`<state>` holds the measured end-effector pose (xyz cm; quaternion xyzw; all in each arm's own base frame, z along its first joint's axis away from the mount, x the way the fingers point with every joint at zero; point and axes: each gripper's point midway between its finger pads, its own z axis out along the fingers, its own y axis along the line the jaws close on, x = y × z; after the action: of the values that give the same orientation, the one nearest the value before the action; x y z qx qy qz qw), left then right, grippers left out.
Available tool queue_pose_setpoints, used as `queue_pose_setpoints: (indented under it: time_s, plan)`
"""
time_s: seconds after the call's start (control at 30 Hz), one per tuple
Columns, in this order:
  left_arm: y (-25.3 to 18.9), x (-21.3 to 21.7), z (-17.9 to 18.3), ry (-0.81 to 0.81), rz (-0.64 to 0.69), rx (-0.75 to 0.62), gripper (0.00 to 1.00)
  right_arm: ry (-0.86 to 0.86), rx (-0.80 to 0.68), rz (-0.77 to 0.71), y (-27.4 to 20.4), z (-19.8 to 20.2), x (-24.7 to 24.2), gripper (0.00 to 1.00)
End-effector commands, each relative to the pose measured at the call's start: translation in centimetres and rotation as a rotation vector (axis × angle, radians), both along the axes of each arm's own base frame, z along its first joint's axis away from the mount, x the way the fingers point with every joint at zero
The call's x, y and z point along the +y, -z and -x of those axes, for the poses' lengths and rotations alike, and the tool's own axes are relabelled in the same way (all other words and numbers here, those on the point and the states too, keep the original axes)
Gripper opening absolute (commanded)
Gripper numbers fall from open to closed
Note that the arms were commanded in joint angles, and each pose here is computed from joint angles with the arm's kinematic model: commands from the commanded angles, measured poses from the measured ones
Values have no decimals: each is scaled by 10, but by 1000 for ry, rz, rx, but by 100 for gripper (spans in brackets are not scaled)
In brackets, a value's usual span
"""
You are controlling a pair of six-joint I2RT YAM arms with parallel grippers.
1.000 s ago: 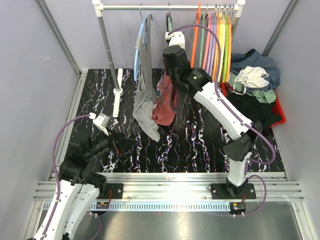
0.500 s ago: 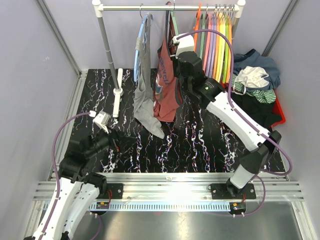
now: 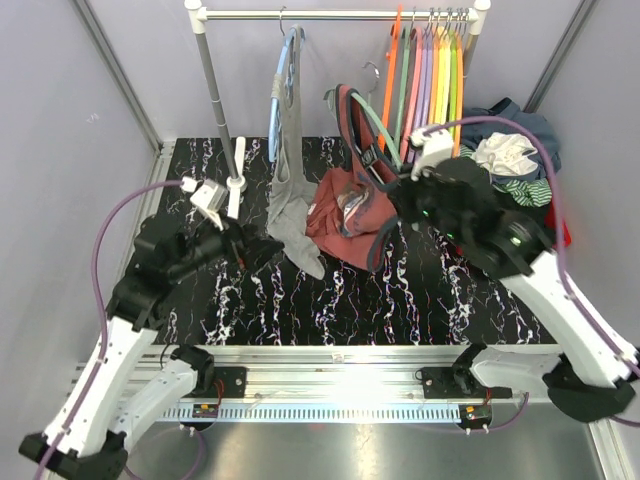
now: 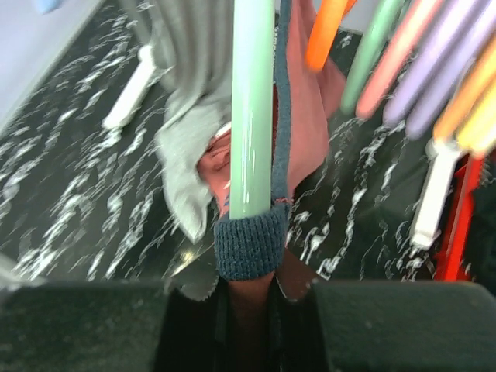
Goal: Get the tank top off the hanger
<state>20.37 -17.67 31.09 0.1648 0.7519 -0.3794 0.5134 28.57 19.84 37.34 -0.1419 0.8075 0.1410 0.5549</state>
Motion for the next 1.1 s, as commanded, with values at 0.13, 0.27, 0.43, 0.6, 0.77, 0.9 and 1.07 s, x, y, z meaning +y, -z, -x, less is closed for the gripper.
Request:
queue_pose_setpoints:
  time_s: [0.13,0.27,0.43,0.6,0.77,0.9,1.07]
  plan:
    - [-63,-56,-14,48,-7,-171,99,-124,102,-144,-8,95,-37,0]
    - [-64,-101,-14,93,-49,-158,99,-117,171,-191,21,125,-54,0]
    - [-48,-129,-33,-2,-88,-141,99,-202,257,-245,42,164,-58,0]
    - [-44,-172,-30,34,-128,-145,99,-223,313,-276,52,191,-69,0]
    - [-30,-201,-42,-26,-185,-120,99,-213,323,-306,56,202,-77,0]
    - [-7,-209,-53,-75,-266,-78,92,-211,310,-326,53,206,-80,0]
    - [14,-219,-61,-99,-304,-51,31,-208,305,-318,51,206,-82,0]
